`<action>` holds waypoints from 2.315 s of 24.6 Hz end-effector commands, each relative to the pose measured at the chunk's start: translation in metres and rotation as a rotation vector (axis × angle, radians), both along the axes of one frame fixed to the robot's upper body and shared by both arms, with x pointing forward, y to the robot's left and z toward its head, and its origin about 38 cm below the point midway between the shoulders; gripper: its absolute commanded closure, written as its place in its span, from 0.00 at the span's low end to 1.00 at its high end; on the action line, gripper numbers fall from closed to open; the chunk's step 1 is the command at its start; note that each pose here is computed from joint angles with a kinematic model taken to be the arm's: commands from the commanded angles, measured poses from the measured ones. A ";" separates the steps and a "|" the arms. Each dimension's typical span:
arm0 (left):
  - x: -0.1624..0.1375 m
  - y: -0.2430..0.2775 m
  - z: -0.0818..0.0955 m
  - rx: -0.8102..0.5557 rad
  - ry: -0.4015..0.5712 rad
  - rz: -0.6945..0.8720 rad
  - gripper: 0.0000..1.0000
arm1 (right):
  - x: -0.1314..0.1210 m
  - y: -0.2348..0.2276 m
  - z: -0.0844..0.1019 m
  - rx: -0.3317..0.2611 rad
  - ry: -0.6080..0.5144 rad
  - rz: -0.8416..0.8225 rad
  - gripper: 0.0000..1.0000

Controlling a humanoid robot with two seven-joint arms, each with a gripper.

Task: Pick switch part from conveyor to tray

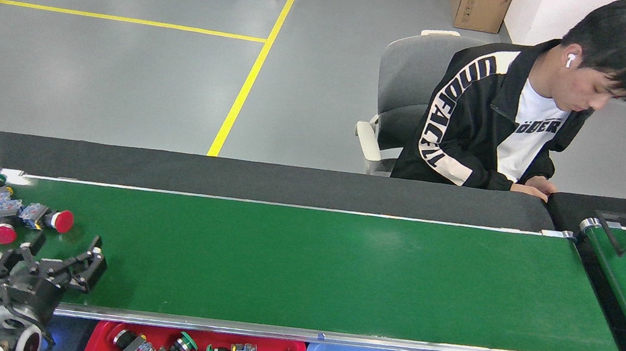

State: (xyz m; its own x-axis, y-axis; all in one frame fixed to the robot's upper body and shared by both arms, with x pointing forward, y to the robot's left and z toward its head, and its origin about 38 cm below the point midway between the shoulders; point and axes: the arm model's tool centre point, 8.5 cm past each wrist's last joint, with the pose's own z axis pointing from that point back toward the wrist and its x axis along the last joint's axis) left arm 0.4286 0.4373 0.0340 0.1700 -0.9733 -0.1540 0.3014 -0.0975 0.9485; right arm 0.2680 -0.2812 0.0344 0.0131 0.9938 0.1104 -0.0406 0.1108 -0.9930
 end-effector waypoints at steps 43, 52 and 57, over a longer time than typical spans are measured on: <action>-0.165 -0.215 0.013 0.008 -0.151 -1.020 0.27 | -0.001 -0.034 0.009 0.020 -0.029 -0.034 0.03; -0.152 -0.190 0.032 -0.072 -0.283 -0.735 0.00 | 0.002 -0.033 0.012 0.032 -0.044 -0.026 0.03; -0.156 -0.151 0.031 -0.155 -0.269 -0.498 0.00 | 0.005 -0.033 0.017 0.057 -0.071 -0.027 0.03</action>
State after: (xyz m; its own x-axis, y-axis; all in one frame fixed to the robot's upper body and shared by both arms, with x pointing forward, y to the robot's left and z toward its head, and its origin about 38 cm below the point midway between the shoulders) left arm 0.2729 0.2788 0.0626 -0.3299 -0.9439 -0.0180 -0.0184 -0.0127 0.9997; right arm 0.2699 -0.3143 0.0428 0.0361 0.9862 0.1619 -0.0041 0.1621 -0.9868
